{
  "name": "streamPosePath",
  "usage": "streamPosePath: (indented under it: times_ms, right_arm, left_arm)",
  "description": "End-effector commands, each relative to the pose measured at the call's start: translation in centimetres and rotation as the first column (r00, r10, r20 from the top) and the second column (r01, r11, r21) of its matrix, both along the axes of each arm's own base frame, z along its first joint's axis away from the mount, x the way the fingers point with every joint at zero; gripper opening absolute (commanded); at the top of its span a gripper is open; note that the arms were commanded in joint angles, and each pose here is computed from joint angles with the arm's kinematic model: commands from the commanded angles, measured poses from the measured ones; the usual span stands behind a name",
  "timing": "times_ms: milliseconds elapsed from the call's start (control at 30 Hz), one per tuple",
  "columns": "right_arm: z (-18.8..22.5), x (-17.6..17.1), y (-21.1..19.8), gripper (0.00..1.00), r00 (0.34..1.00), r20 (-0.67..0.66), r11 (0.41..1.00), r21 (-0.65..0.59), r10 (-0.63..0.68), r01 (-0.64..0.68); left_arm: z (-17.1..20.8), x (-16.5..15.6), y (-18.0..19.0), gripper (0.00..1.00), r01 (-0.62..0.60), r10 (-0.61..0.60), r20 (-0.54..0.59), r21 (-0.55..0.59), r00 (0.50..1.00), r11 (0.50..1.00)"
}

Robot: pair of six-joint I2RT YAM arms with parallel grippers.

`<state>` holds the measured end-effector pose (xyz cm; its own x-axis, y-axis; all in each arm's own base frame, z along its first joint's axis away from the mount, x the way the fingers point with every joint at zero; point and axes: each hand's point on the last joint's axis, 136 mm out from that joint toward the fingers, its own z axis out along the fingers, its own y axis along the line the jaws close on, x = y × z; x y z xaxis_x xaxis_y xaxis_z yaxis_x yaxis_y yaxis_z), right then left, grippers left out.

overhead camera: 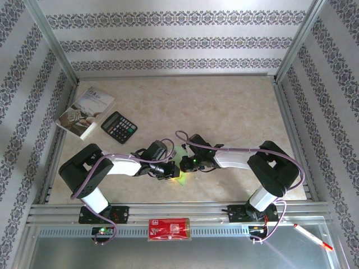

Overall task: Fold a paper plane with a square sheet of paper (pick it up from the middle)
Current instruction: Third fold the triangle at the center of the table.

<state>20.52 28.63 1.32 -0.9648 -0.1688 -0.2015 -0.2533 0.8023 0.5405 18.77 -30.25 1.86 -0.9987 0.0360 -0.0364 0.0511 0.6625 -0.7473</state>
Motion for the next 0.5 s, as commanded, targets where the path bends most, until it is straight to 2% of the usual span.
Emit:
streamPosePath:
  times_ms: [0,200,467]
  right_arm:
    - [-3.2,-0.6,-2.9,0.02,0.997,-0.051,0.99,-0.132,-0.063,0.056]
    - [-2.4,0.8,-2.2,0.02,0.996,-0.025,0.991,-0.103,-0.085,0.082]
    - [-1.9,2.5,-1.7,0.02,0.995,-0.01,0.992,-0.079,-0.101,0.1]
  left_arm:
    - [0.1,-0.7,0.2,0.15,0.001,-0.001,0.009,0.0,1.0,1.0]
    - [2.0,1.0,1.1,0.18,-0.07,0.072,0.078,-0.023,0.994,0.997]
    - [2.2,1.2,0.5,0.17,-0.049,0.052,0.081,-0.048,0.995,0.998]
